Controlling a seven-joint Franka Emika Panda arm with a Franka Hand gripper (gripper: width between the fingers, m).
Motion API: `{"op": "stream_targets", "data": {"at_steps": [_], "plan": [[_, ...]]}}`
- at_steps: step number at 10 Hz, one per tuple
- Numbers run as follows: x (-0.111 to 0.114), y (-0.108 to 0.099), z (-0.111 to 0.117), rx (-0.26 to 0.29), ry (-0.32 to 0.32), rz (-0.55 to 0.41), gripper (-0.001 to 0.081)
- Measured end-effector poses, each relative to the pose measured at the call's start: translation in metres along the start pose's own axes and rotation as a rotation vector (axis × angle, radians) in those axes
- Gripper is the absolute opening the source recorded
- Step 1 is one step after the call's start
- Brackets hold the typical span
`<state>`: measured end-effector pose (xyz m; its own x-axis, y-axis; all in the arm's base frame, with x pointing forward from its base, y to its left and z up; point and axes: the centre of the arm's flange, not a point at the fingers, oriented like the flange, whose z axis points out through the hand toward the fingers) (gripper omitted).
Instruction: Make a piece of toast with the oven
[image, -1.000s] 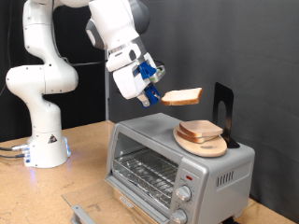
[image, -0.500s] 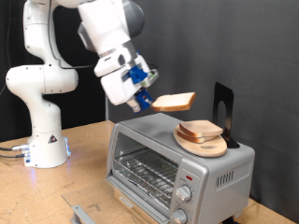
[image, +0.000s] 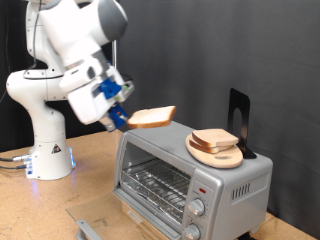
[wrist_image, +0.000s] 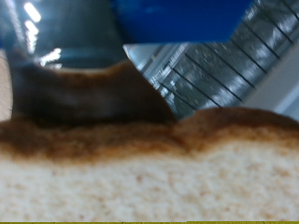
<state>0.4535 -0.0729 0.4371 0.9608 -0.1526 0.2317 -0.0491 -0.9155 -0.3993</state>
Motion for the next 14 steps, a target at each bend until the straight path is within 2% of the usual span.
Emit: {"op": "stream_targets", "data": {"at_steps": [2, 4, 7, 10, 14], "plan": [[0.001, 0.004, 0.001, 0.003, -0.007, -0.003, 0.0359], [-0.003, 0.014, -0.001, 0.015, -0.017, -0.047, 0.0359], [-0.009, 0.056, -0.013, 0.033, -0.017, -0.13, 0.0359], [-0.011, 0.096, -0.009, 0.001, -0.04, -0.213, 0.0359], [-0.008, 0.116, 0.008, -0.021, -0.055, -0.19, 0.0359]]}}
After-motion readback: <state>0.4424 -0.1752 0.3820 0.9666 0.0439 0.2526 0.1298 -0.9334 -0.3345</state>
